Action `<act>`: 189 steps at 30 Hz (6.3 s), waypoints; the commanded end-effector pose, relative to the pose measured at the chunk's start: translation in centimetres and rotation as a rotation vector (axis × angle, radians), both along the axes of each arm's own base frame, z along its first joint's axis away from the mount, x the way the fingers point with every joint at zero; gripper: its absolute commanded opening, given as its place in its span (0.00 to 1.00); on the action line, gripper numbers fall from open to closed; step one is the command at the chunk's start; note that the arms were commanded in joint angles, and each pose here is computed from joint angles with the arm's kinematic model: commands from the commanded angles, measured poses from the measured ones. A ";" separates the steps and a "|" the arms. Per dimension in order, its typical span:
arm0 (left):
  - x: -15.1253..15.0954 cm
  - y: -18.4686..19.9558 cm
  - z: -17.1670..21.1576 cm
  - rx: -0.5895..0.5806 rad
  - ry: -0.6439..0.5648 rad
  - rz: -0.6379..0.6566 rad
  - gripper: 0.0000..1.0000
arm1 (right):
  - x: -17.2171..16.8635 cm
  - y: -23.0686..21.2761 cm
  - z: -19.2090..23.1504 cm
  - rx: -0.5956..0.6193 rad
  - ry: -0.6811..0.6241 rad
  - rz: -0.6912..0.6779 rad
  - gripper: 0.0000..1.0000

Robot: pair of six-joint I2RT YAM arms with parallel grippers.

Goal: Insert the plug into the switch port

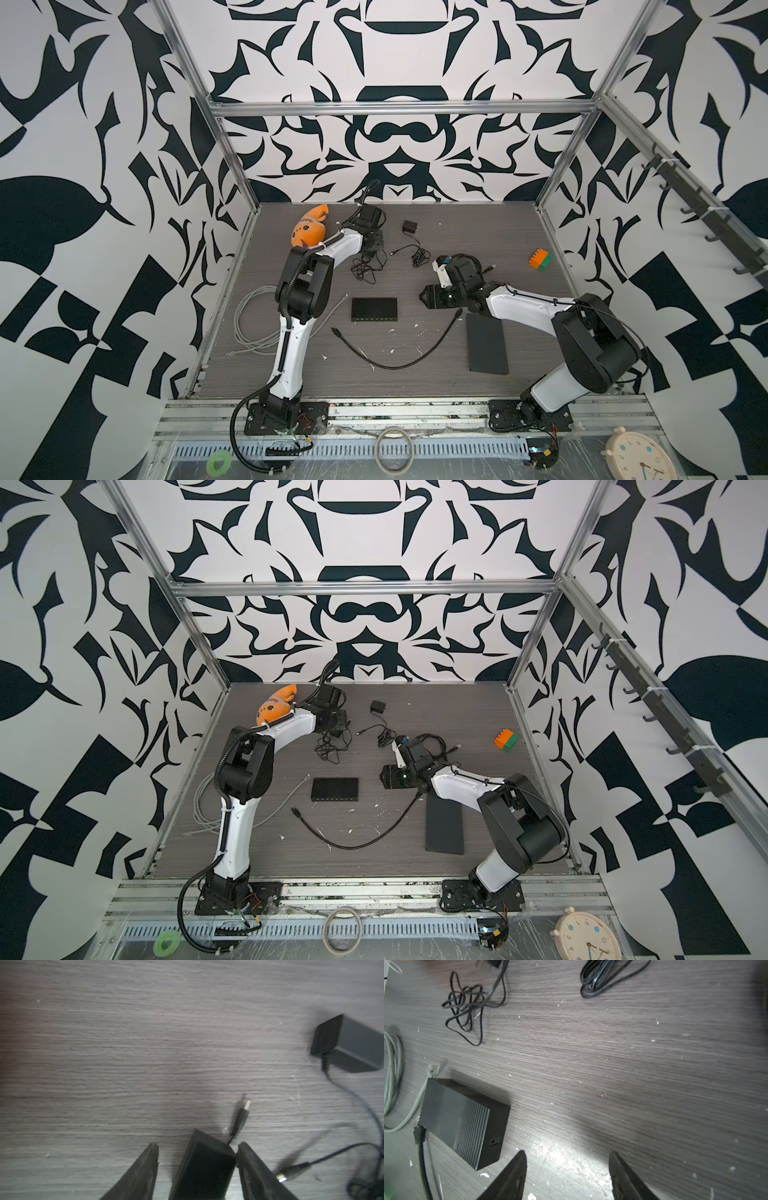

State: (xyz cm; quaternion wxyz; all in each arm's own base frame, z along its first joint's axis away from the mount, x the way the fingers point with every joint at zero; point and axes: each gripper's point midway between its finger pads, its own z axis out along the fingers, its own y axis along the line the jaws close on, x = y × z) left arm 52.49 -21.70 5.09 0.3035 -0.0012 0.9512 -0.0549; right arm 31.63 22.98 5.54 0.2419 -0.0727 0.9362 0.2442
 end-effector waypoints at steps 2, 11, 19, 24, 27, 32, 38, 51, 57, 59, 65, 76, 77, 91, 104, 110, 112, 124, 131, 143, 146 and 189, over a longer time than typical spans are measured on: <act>-1.1 0.4 -2.3 0.054 0.064 -0.075 0.63 | 1.7 1.1 1.8 0.038 -0.057 0.014 0.66; -2.7 -0.2 -3.2 0.069 0.126 -0.219 0.55 | 3.7 2.1 2.5 0.042 -0.063 0.001 0.66; -3.4 2.5 -0.1 -0.078 0.088 -0.219 0.32 | 6.5 5.3 4.0 0.069 -0.078 0.017 0.64; -4.0 2.9 1.2 -0.100 0.076 -0.294 0.28 | 7.9 9.2 4.0 0.084 -0.081 0.055 0.64; -4.2 2.8 3.2 -0.214 0.053 -0.311 0.28 | 8.8 11.2 3.4 0.096 -0.066 0.057 0.64; -5.4 2.5 6.3 -0.354 0.024 -0.389 0.28 | 10.1 12.0 3.0 0.126 -0.043 0.002 0.63; -4.8 5.5 6.2 -0.322 0.004 -0.280 0.27 | 11.3 12.3 2.4 0.105 -0.046 -0.033 0.63; -4.6 7.4 4.7 -0.462 -0.002 -0.215 0.26 | 11.1 19.1 2.4 0.339 0.012 0.045 0.57; -4.4 7.5 4.4 -0.461 -0.001 -0.203 0.26 | 11.0 19.4 1.7 0.391 0.036 -0.015 0.53; -4.4 7.5 4.5 -0.459 -0.003 -0.201 0.26 | 11.1 19.0 1.7 0.398 0.041 -0.049 0.50; -4.3 7.6 4.6 -0.455 -0.006 -0.195 0.26 | 11.5 19.2 2.7 0.445 0.035 -0.080 0.46; -4.5 7.4 4.5 -0.466 -0.003 -0.199 0.26 | 11.3 21.0 3.7 0.576 0.082 -0.056 0.40; -4.5 7.5 4.6 -0.466 -0.006 -0.198 0.26 | 11.3 21.2 3.6 0.581 0.088 -0.053 0.39; -4.1 7.5 4.1 -0.469 -0.004 -0.187 0.26 | 10.0 23.0 1.6 0.645 0.206 -0.025 0.07; -2.3 11.4 0.5 -0.367 0.065 0.040 0.30 | 8.8 15.6 3.9 0.498 0.032 -0.161 0.00; -1.8 9.5 -1.8 -0.304 0.122 0.001 0.35 | 6.5 14.6 5.7 0.402 -0.090 -0.075 0.00; -1.7 8.3 -2.0 -0.307 0.126 -0.026 0.38 | 6.0 14.3 5.8 0.363 -0.126 -0.041 0.00; -2.4 4.9 5.1 -0.483 0.115 -0.136 0.64 | 3.4 10.9 5.2 0.103 -0.260 0.249 0.00; -5.0 0.1 9.2 -0.724 0.139 -0.325 0.57 | 3.6 11.4 5.1 0.084 -0.303 0.379 0.00; -7.5 -3.2 6.7 -0.665 0.250 -0.397 0.46 | 4.1 11.3 4.2 0.043 -0.306 0.394 0.00; -7.3 -2.3 5.8 -0.601 0.253 -0.359 0.45 | 4.0 11.3 4.2 0.045 -0.305 0.391 0.00; -8.1 -1.1 3.0 -0.538 0.329 -0.244 0.34 | 4.1 11.9 3.8 0.082 -0.298 0.375 0.00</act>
